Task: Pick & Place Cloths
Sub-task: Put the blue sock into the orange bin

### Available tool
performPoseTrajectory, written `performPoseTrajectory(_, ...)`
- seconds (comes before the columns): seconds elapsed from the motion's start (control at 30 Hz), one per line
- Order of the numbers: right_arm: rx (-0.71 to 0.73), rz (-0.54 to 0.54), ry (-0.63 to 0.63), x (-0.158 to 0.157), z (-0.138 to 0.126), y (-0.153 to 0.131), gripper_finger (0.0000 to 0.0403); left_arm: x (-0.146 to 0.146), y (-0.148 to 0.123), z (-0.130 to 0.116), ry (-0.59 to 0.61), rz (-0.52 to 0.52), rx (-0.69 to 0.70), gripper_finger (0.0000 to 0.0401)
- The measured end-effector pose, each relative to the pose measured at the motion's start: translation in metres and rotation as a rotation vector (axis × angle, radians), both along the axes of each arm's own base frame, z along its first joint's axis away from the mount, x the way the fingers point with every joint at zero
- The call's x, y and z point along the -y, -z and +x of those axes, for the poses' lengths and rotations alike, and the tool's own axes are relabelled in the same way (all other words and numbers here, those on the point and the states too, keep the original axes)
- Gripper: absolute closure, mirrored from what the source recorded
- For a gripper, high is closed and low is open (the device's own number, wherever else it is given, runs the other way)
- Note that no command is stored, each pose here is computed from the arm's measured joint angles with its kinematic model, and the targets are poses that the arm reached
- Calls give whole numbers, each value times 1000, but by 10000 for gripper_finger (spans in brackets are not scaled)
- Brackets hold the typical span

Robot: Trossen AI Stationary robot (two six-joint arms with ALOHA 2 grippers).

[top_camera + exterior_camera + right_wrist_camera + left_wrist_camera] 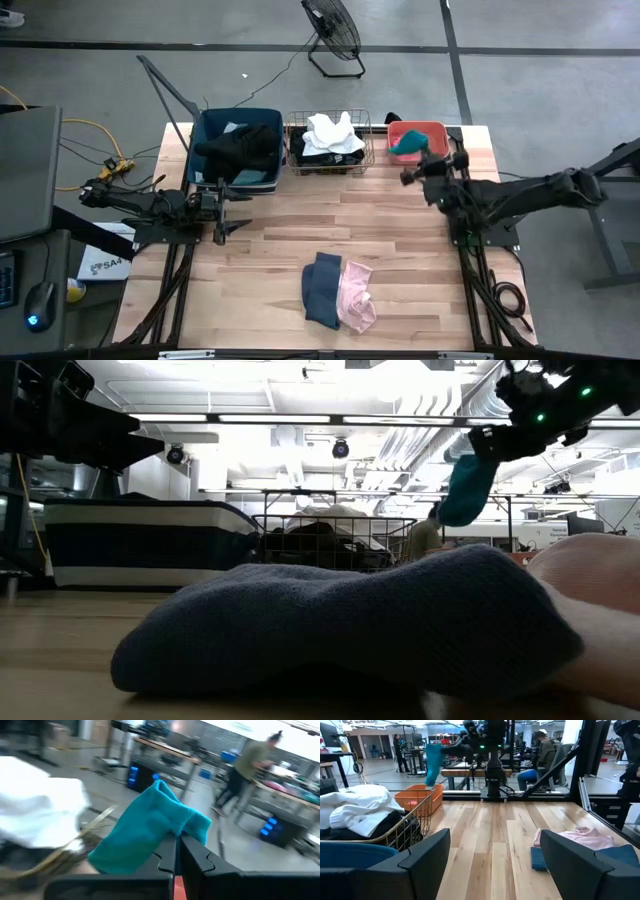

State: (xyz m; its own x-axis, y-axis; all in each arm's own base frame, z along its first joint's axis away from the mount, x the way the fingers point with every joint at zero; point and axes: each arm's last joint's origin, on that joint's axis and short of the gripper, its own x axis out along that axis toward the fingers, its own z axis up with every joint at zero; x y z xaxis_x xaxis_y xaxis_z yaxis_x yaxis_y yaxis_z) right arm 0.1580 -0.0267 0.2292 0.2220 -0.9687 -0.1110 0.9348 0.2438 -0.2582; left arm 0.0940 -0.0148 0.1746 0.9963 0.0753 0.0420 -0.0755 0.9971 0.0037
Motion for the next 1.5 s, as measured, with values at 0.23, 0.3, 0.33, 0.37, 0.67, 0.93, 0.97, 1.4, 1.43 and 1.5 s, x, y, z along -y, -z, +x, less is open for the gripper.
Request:
performPoseTrajectory(0.23, -38, 50, 185, 39, -12, 5, 399, 0, 0, 0, -2, -1, -1, 101)
performPoseTrajectory(0.3, -41, 89, 215, 50, -15, 8, 399, 0, 0, 0, -4, -4, 0, 101)
performPoseTrajectory(0.33, -40, 106, 232, 55, -17, 10, 399, 0, 0, 0, -8, -5, 0, 101)
performPoseTrajectory(0.37, -35, 121, 251, 60, -19, 12, 399, 0, 0, 0, -15, -12, 1, 101)
performPoseTrajectory(0.67, -54, 253, 332, 95, -29, 27, 399, -1, 0, 0, -20, 2, 2, 101)
performPoseTrajectory(0.93, -66, 327, 333, 113, -26, 42, 399, -1, 0, 0, -21, 2, 3, 101)
performPoseTrajectory(0.97, -68, 331, 335, 114, -26, 43, 399, -1, 0, 0, -21, 1, 3, 101)
performPoseTrajectory(1.4, -52, 470, 275, 123, -19, 65, 364, -1, 0, 0, -21, 1, 4, 101)
performPoseTrajectory(1.43, -41, 478, 268, 123, -18, 65, 353, -1, 0, 0, -21, 1, 4, 101)
performPoseTrajectory(1.5, -19, 480, 253, 124, -17, 65, 326, -1, 0, 0, -21, 1, 4, 101)
